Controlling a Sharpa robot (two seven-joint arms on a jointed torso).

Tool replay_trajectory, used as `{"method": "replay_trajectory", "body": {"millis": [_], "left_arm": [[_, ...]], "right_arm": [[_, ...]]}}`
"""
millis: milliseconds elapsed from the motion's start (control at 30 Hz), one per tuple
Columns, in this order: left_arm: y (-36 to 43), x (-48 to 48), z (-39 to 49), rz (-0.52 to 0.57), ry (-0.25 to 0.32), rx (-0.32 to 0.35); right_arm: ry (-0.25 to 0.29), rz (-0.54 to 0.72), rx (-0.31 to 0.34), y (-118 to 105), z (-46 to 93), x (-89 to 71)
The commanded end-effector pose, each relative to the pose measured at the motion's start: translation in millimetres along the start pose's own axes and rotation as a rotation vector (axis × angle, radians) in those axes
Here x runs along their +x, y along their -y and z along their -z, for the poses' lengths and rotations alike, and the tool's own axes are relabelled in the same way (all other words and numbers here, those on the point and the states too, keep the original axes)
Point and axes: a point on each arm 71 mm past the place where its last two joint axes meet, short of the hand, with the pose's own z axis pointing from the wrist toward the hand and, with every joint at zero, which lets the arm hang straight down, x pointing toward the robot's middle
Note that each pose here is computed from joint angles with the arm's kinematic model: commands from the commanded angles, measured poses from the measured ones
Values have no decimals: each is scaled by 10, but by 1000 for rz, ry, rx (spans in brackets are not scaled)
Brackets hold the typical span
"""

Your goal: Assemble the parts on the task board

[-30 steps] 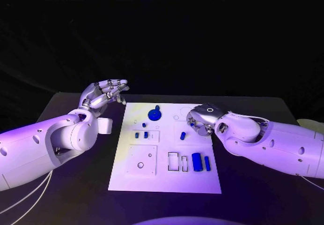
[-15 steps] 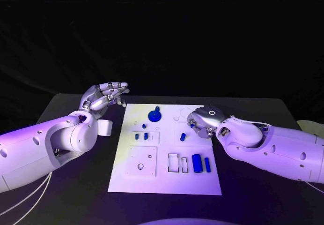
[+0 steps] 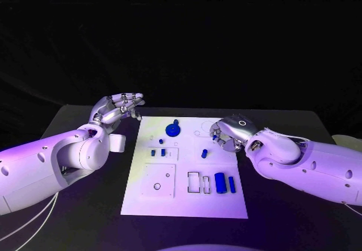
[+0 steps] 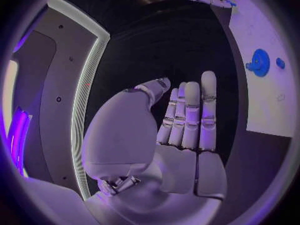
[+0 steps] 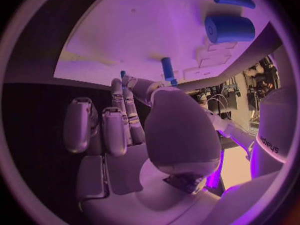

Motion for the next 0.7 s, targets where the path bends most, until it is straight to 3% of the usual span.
{"method": "replay_trajectory", "body": {"millis": [33,267,700], "left_arm": [[1,21,-3,5,-13,2],[-2,30,-5,6,-15,2],[-18,84,-18,13,-26,1]], "right_arm": [[18,-43,-11,-39,21,-47],[46,-95,-60,-245,31,-120],[62,-196,-217,-902,-81,-144]]}}
